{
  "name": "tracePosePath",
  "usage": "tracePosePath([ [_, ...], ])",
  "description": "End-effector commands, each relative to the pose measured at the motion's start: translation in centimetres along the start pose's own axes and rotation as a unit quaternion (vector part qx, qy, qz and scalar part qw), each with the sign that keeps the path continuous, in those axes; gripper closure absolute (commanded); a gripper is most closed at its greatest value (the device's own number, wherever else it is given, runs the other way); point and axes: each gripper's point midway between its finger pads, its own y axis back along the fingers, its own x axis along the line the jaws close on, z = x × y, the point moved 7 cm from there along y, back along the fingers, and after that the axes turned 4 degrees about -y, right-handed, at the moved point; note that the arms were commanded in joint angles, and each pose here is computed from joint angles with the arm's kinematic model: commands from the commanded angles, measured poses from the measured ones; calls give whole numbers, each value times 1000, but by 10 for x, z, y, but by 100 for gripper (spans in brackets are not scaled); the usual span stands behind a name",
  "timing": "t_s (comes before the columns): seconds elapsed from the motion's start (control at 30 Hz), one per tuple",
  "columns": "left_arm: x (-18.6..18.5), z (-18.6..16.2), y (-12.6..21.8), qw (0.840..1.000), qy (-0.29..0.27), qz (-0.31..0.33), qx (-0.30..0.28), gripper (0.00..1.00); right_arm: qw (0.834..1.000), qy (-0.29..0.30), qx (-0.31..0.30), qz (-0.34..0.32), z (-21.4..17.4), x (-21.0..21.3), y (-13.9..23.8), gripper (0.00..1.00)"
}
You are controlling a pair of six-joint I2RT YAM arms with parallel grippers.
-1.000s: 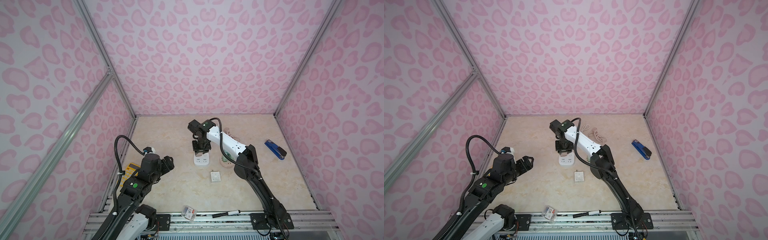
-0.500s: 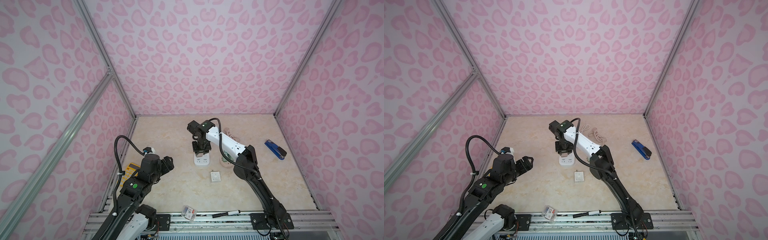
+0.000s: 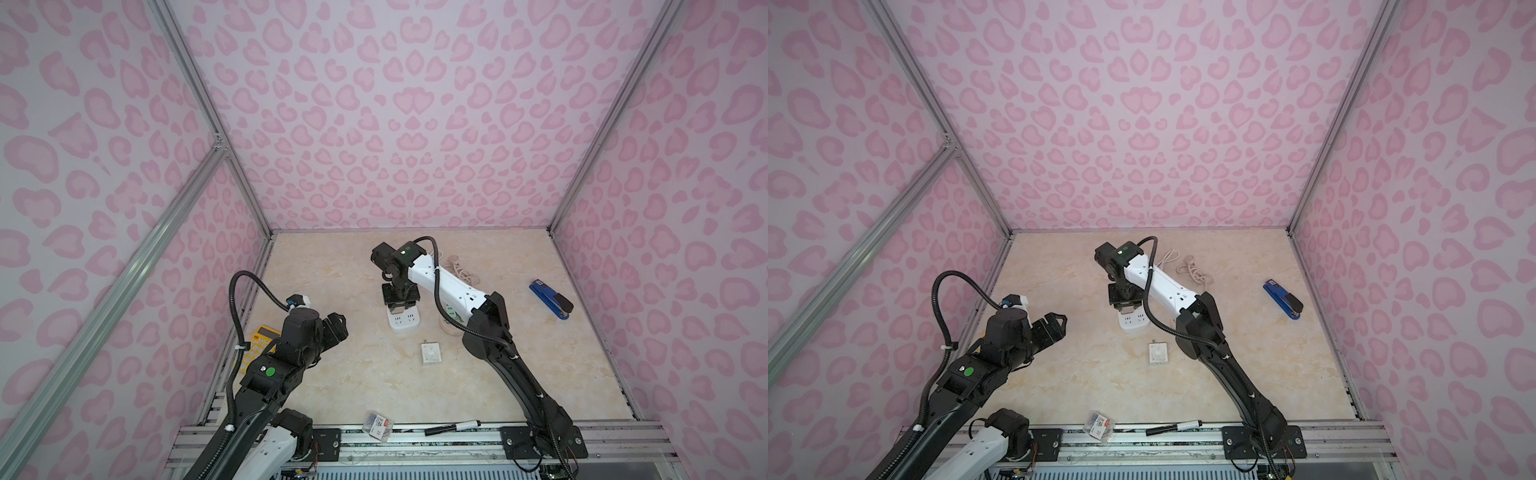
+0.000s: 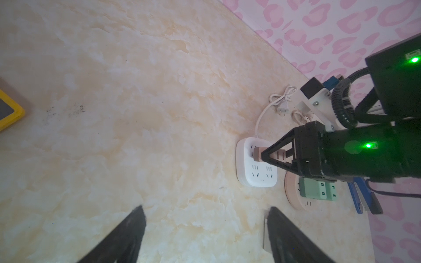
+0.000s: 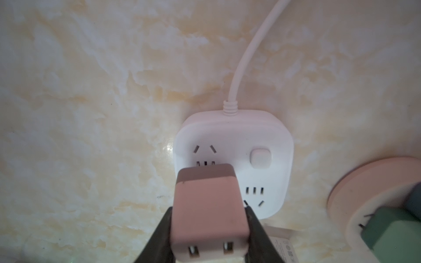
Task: Insert the plug
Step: 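Lower the mauve charger with the right gripper into the white square strip's socket, then open the right gripper and lift it off the plugged charger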
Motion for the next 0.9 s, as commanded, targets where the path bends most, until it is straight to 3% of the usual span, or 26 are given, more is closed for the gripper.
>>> tracePosePath([
  [0.0,-1,2,-1,1000,-5,-2,-7,14,999,16,21,-32,-7,-3,-11,100],
  [0.63,-2,-3,-8,1000,-6,-6,14,14,996,47,68,-38,-1,-13,-37,100],
  [0.87,-4,-3,-12,1000,-7,-6,27,14,997,49,57,-28,3,-10,-39,100],
])
